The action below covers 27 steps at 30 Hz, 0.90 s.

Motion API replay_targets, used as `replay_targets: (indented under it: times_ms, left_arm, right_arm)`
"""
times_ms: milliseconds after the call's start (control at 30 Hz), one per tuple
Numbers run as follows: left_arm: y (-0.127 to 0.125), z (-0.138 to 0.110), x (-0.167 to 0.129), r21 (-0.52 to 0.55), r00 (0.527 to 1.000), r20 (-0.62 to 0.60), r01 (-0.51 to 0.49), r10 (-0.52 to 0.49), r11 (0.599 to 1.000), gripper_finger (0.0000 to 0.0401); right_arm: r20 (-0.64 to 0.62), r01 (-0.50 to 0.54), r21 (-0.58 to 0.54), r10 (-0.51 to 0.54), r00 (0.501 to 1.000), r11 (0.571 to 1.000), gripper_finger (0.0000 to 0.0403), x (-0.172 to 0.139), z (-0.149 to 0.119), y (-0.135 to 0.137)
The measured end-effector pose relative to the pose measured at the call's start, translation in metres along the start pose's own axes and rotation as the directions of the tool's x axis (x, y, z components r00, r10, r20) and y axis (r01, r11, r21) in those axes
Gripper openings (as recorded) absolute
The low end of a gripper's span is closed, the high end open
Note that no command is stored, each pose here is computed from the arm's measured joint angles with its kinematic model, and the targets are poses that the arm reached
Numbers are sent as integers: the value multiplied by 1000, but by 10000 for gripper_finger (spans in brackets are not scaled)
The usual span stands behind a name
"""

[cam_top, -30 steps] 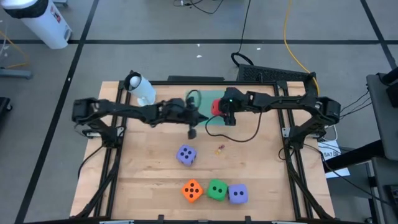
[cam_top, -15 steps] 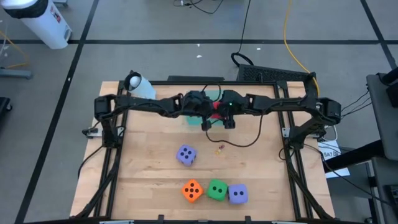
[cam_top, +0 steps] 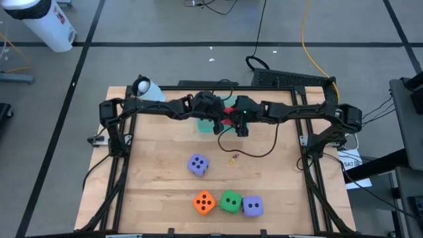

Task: Pick & Place Dice
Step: Put the large dark orange die into the bin

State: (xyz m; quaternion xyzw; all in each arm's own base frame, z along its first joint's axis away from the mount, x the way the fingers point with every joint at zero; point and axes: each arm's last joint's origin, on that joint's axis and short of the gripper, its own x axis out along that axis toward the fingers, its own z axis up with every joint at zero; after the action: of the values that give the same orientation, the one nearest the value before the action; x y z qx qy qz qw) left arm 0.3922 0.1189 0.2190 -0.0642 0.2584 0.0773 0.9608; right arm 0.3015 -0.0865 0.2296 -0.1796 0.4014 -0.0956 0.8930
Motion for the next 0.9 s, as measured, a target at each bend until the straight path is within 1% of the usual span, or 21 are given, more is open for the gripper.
replay_targets:
  times_ms: [167,267,400,467,567,700,767,833,900]
  left_arm:
    - [1,-1,-1,-4,1000,-13,-6,5,1000,5]
    - [2,-2,-1,-19,1000,-22,-20,20,1000,4]
    - [6,-13,3,-32,995,-86,-62,59,998,5]
    - [6,-11,4,-30,994,-71,-79,77,996,3]
    - [9,-13,6,-28,994,-76,-81,79,996,7]
    - [8,-14,8,0,995,-74,-66,65,998,7]
    - [6,-12,7,37,997,-62,-49,51,998,3]
    - [3,-8,1,74,997,-59,-40,45,996,5]
    - [-3,1,-6,116,999,-17,-32,34,993,5]
  right_arm:
    - [12,9,33,-10,1000,999,381,-5,1,-1]
    - [26,13,53,-14,1000,999,390,-6,2,-2]
    - [76,4,71,-9,997,997,396,-10,8,-3]
    - [74,1,67,-6,997,998,396,-10,8,-3]
    - [68,-6,73,1,998,997,398,-9,7,-3]
    - [21,-16,89,15,1000,996,399,-8,0,-6]
    - [3,-15,96,15,1000,995,399,-7,-3,-8]
    - [-14,-14,97,15,1000,995,399,-6,-5,-9]
    - [-17,-15,97,16,1000,995,400,-4,-7,-13]
